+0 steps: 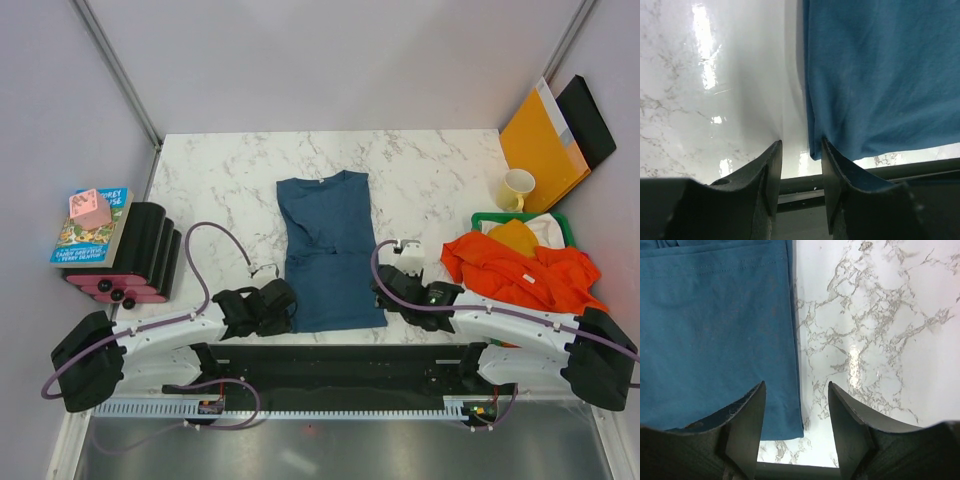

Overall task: Fold and stack the t-shirts
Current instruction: Fold the tshirt

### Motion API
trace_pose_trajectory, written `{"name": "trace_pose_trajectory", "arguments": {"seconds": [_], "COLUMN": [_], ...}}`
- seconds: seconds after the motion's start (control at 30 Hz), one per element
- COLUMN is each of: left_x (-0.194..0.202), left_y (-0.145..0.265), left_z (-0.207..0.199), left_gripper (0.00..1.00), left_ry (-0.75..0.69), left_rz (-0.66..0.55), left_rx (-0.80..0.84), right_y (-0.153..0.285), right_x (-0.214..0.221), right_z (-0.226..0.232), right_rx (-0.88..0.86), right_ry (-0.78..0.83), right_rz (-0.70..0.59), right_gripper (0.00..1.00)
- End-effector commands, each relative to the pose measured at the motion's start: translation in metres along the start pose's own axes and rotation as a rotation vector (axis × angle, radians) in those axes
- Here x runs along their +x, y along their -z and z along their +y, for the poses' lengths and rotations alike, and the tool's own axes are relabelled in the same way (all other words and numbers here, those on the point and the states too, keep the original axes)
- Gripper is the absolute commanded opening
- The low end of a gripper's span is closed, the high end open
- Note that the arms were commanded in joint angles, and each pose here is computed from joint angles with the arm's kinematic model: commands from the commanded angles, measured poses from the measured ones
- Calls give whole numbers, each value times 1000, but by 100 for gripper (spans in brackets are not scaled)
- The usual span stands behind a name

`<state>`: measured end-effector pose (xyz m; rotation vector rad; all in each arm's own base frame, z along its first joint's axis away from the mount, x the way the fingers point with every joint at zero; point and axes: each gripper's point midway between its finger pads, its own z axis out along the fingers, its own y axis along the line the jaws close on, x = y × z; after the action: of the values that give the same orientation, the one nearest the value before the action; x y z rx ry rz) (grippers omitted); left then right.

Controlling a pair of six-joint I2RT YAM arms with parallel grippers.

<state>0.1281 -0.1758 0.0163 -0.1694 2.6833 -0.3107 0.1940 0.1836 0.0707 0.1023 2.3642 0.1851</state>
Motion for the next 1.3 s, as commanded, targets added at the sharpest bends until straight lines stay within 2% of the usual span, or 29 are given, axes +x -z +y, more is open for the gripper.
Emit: {"name": "trace_pose_trajectory", "arguments": {"seconds": [0.0,0.2,0.37,0.6,0.77,1.1,1.2,1.27], "left_x": [-1,-1,-8,-14,-4,10,14,17], "left_y": [-6,-4,12,24,10,-9,-11,-12], "left_z": [-9,-17,-25,-23,-17,-18,-15,-13], "left_gripper": [44,43,43,42,42,42,37,28], "left_ry": [60,53,86,81,59,40,42,41], "left_rz": [-22,-21,-67,-81,-40,-1,11,20], "left_rx": [10,26,79,72,15,15,12,4], "right_y": [2,0,3,2,-1,-3,-4,-4], "right_x": [3,18,21,23,25,29,33,37], "right_z": [0,-1,-1,0,3,5,3,3], "right_rx": [1,-8,-18,-13,-13,-12,-9,-9], "right_ry": [-47,-38,-40,-30,-26,-13,-9,-13], "right_rz": [-8,25,27,30,37,49,61,74], "right_gripper": [60,59,59,59,59,59,59,59]}}
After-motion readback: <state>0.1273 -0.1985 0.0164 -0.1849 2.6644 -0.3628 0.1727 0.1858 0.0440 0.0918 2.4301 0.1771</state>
